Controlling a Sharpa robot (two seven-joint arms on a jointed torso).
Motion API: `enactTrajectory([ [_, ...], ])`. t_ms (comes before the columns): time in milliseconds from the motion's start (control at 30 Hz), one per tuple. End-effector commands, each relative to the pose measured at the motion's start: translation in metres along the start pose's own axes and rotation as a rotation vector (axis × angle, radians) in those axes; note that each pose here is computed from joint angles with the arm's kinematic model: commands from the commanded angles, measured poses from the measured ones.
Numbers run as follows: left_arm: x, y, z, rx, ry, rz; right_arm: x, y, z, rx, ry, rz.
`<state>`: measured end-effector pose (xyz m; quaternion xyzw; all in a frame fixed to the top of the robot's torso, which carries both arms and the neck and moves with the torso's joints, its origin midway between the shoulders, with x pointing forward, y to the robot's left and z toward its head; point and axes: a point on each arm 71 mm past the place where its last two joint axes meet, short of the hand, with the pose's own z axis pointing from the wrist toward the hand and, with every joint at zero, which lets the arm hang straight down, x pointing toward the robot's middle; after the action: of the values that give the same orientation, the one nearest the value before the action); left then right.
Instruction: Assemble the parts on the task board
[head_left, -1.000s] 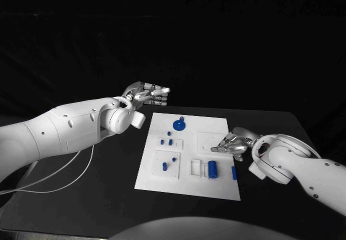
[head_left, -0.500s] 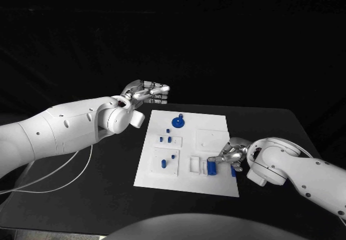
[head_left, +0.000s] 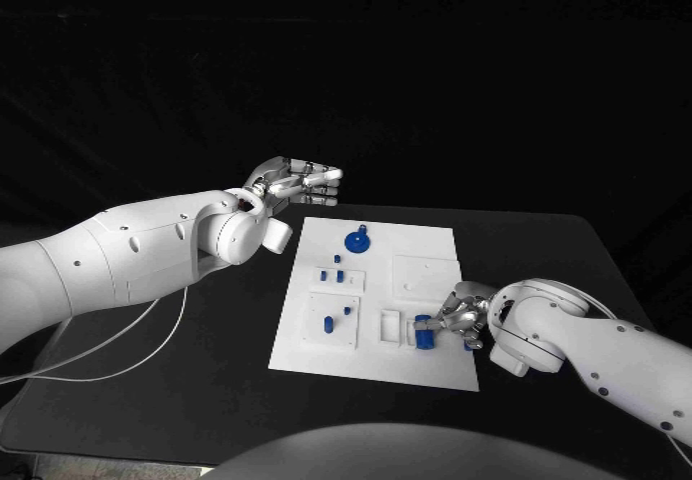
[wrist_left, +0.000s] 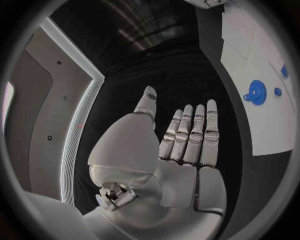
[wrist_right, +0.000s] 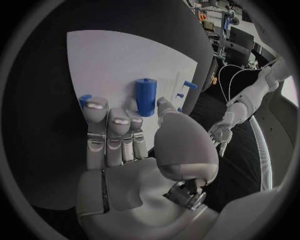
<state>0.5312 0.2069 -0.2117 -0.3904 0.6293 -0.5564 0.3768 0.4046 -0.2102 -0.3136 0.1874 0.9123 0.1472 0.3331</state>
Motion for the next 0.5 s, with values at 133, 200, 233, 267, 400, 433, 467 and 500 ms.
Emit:
enactTrajectory([
  [133, 0.0040, -0.0008, 0.0008, 0.005, 0.018, -0.012, 0.0081, -0.0016, 0.0053, 0.035, 0.022, -0.030],
  [200, 0.0043, -0.0007, 0.0010, 0.003, 0.019, -0.012, 0.0099, -0.0017, 0.0068, 0.038, 0.024, -0.033],
  [233, 0.0044, -0.0007, 0.0011, 0.003, 0.020, -0.012, 0.0109, -0.0017, 0.0076, 0.039, 0.025, -0.035],
  [267, 0.0046, -0.0006, 0.0012, 0.002, 0.021, -0.013, 0.0117, -0.0016, 0.0083, 0.040, 0.026, -0.038],
  [400, 0.0050, -0.0001, 0.0013, -0.002, 0.022, -0.013, 0.0132, -0.0014, 0.0098, 0.042, 0.021, -0.058],
  [433, 0.0050, 0.0002, 0.0012, -0.003, 0.023, -0.013, 0.0134, -0.0014, 0.0100, 0.042, 0.020, -0.065],
  [467, 0.0049, 0.0003, 0.0012, -0.004, 0.023, -0.013, 0.0136, -0.0015, 0.0102, 0.043, 0.020, -0.070],
  [500, 0.0048, 0.0005, 0.0012, -0.006, 0.023, -0.013, 0.0138, -0.0015, 0.0103, 0.043, 0.020, -0.074],
])
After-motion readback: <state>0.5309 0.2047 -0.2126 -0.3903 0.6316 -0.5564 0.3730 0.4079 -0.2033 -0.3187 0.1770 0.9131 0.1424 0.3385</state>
